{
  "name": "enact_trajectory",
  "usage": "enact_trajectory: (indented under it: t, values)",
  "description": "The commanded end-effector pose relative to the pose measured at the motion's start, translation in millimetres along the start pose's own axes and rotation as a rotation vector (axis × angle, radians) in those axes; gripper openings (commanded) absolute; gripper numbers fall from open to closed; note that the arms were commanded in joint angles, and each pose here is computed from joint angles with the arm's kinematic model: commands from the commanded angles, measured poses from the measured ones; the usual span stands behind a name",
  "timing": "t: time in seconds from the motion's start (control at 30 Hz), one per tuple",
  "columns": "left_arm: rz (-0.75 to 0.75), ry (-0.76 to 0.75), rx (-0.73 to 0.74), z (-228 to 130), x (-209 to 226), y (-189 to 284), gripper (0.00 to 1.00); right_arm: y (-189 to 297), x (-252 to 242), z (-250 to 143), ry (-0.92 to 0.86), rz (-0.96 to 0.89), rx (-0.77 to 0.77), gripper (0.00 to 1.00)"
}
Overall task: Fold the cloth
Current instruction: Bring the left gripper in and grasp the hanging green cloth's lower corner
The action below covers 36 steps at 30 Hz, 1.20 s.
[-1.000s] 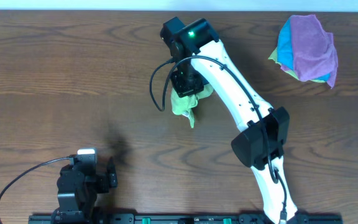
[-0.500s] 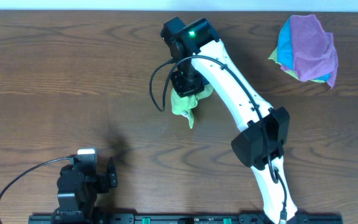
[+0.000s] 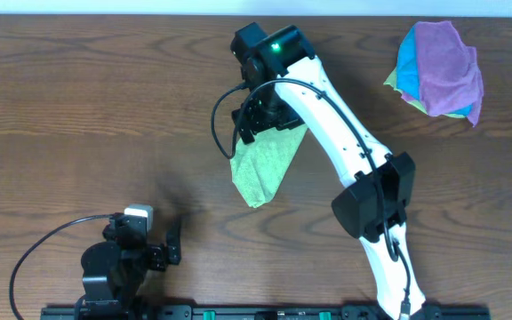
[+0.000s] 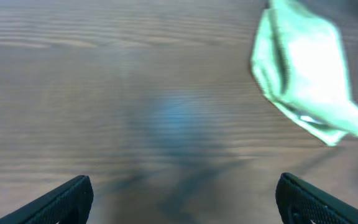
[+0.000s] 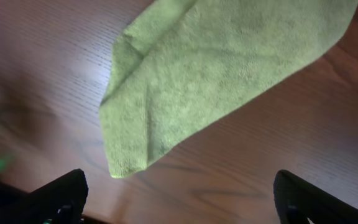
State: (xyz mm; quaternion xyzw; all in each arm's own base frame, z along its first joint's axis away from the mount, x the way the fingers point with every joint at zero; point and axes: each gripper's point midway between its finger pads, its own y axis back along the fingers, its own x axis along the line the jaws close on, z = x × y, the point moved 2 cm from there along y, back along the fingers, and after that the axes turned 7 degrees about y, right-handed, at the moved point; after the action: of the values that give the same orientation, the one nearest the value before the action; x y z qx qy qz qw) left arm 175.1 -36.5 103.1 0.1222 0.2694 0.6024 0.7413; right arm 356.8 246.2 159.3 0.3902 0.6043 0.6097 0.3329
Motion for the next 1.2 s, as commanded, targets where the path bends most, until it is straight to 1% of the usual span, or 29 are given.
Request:
enact_trajectory:
  t: [0.0,0.13,0.2,0.3,0.37,0.5,0.6,0.67,0.7,0.77,0.83,1.0,1.17]
  values:
    - [-0.092,0.024,-0.018,4.5,-13.9,0.6,0.95,8.7,-14.5,-3.3,-0.056,0.01,-0.001,0.95]
    - [-0.13,0.161,-0.107,29.4,-20.5,5.4,0.95,22.7,-27.6,-3.7,-0.152,0.116,-0.027,0.94]
    - [-0.139,0.227,-0.126,38.4,-22.4,8.6,0.95,28.2,-37.3,-3.4,-0.21,0.173,-0.037,0.94]
    - [-0.141,0.3,-0.102,46.4,-24.9,11.7,0.95,33.7,-57.3,-2.4,-0.291,0.267,-0.048,0.94]
    - [-0.134,0.313,-0.077,53.7,-26.5,13.3,0.95,36.8,-67.9,-1.9,-0.328,0.315,-0.058,0.94]
    - [-0.13,0.322,0.016,76.3,-32.6,10.7,0.95,39.6,-89.3,-3.5,-0.382,0.339,-0.07,0.98]
    - [-0.168,0.35,0.143,94.6,-42.9,-0.1,0.95,42.3,-85.1,-2.4,-0.384,0.392,-0.073,0.98]
    - [-0.17,0.376,0.235,103.2,-46.1,-8.6,0.95,39.8,-81.1,-3.3,-0.423,0.41,-0.051,0.96]
    - [-0.177,0.37,0.275,106.5,-48.5,-12.1,0.95,37.7,-78.4,-4.1,-0.442,0.427,-0.035,0.97]
    - [-0.24,0.326,0.354,113.6,-59.9,-17.9,0.95,33.0,-70.1,-6.3,-0.446,0.488,-0.002,0.99]
    - [-0.285,0.308,0.395,118.8,-66.6,-27.4,0.95,26.7,-65.8,-9.8,-0.427,0.524,0.026,0.99]
    - [-0.314,0.407,0.528,102.4,-68.4,-48.9,0.95,13.9,-65.0,-23.0,-0.38,0.518,0.073,0.99]
    - [-0.292,0.441,0.6,88.6,-65.6,-55.1,0.95,10.8,-82.3,-47.8,-0.384,0.426,0.103,0.99]
